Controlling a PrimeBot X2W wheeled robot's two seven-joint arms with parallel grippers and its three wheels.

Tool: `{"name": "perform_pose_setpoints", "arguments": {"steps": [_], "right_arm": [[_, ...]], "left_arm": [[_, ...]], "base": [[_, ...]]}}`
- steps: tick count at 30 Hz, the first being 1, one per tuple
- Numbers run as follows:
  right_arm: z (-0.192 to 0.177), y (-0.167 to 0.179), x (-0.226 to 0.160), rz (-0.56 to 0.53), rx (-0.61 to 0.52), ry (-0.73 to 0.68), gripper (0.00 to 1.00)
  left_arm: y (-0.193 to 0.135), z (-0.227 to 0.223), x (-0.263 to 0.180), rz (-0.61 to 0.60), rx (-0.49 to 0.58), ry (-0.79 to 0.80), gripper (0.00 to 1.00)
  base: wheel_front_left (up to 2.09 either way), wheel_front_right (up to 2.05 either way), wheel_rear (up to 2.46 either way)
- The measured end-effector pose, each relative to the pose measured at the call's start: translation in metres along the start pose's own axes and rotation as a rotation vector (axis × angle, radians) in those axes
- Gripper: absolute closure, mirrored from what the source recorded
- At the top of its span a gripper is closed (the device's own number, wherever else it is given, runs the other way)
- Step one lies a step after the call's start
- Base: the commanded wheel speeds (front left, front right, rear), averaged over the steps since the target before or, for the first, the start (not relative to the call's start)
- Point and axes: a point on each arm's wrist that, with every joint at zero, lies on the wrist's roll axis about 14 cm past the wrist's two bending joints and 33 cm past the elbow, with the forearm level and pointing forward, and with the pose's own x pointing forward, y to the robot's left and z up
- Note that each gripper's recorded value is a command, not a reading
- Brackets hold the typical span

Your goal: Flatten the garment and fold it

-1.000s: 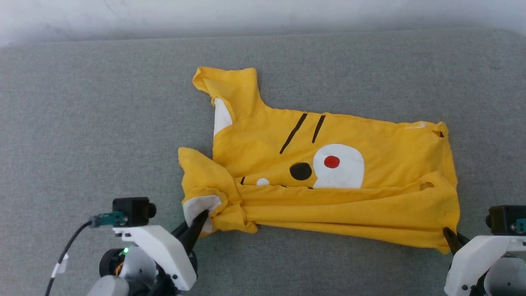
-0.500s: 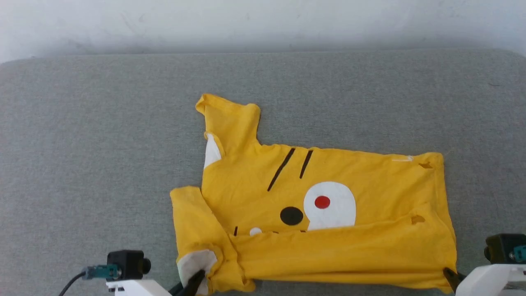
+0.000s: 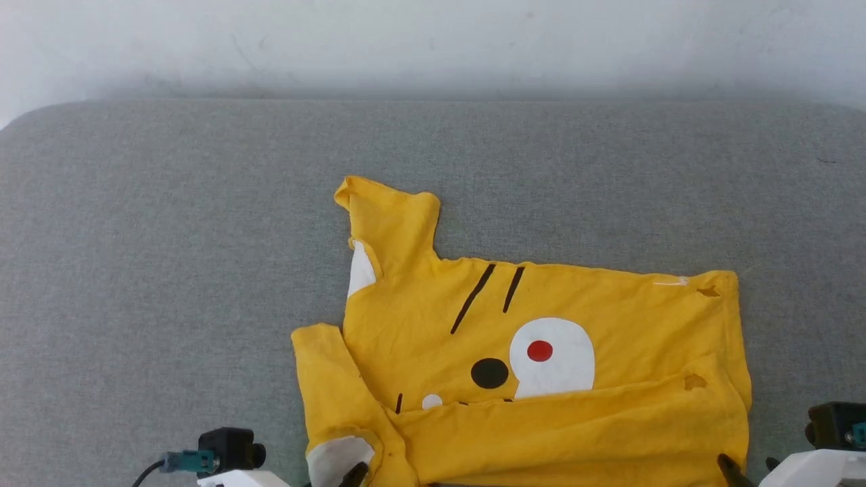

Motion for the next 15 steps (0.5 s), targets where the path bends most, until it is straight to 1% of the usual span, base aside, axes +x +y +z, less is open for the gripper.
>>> {"name": "perform_pose_setpoints", "arguments": {"steps": [5,9,11,12,15], "right_arm": [[0.015,-0.004,-0.004,-0.004,0.025,-0.095,0.0],[0.045,-0.012,-0.008,-0.031,0.024,-0.229,0.0],[0.058,-0.012,-0.01,-0.038,0.012,-0.288,0.0],[0.068,-0.011,-0.012,-0.041,0.0,-0.33,0.0],[0.104,-0.004,-0.019,-0.042,-0.043,-0.493,0.0]], "left_arm": [[0.001,0.012,0.001,-0.002,-0.011,-0.059,0.0],[0.005,0.045,-0.004,0.013,0.002,-0.197,0.0],[0.006,0.068,-0.008,0.025,0.037,-0.297,0.0],[0.003,0.081,-0.01,0.022,0.074,-0.343,0.0],[-0.015,0.127,-0.015,-0.02,0.175,-0.502,0.0]], "base": [[0.0,0.0,0.0],[0.0,0.0,0.0],[0.0,0.0,0.0],[0.0,0.0,0.0],[0.0,0.0,0.0]]}}
